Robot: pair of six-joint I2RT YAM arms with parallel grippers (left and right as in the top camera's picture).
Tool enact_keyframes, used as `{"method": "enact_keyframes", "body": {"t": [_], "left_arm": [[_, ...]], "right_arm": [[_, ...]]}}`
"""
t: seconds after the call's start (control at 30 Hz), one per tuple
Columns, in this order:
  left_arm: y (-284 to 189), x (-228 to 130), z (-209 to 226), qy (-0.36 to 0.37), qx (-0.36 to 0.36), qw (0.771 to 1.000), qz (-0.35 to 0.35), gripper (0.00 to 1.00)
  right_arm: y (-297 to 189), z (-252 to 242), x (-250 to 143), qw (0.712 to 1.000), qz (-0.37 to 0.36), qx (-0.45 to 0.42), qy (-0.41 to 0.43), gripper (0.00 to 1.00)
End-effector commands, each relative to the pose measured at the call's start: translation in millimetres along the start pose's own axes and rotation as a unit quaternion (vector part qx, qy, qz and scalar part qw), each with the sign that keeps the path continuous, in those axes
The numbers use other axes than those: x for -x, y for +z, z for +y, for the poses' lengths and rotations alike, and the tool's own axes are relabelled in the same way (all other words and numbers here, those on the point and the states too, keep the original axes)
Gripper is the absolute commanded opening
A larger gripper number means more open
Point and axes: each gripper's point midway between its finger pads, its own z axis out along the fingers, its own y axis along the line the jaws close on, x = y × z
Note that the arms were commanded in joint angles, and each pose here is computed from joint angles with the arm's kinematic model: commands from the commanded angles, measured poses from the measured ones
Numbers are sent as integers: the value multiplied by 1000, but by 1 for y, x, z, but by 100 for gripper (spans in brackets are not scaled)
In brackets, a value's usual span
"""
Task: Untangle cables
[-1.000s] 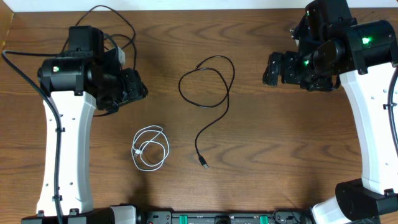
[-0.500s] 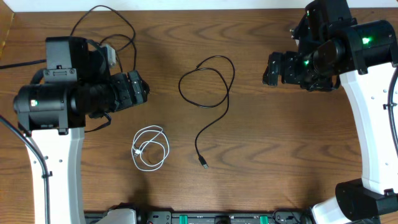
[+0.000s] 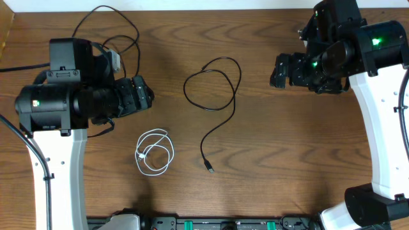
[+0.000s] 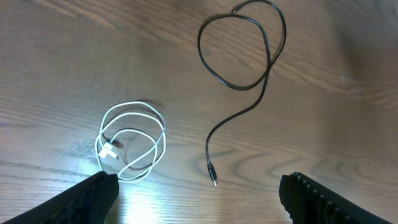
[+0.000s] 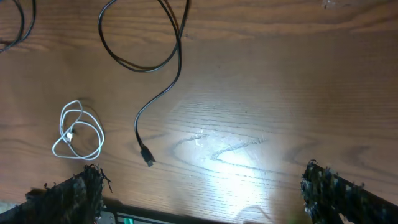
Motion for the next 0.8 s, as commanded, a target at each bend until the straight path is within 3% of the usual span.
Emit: {"method": "enact_keyframes", "body": {"t": [0.0,0.33,0.57,0.77], "left_arm": [[6,-8,3,-9,1,1000,20,88],[15,-11,11,-22,17,999,31,88],[15,-4,24,-87,55,995,9,88],[14,-17,27,-116,65,990,34,88]], "right_arm": [[-4,1,-1,1000,-5,1,-9,99],[-4,1,-1,1000,-5,1,-9,99],[-4,1,-1,1000,-5,1,-9,99],[-4,1,-1,1000,-5,0,-9,99]]}}
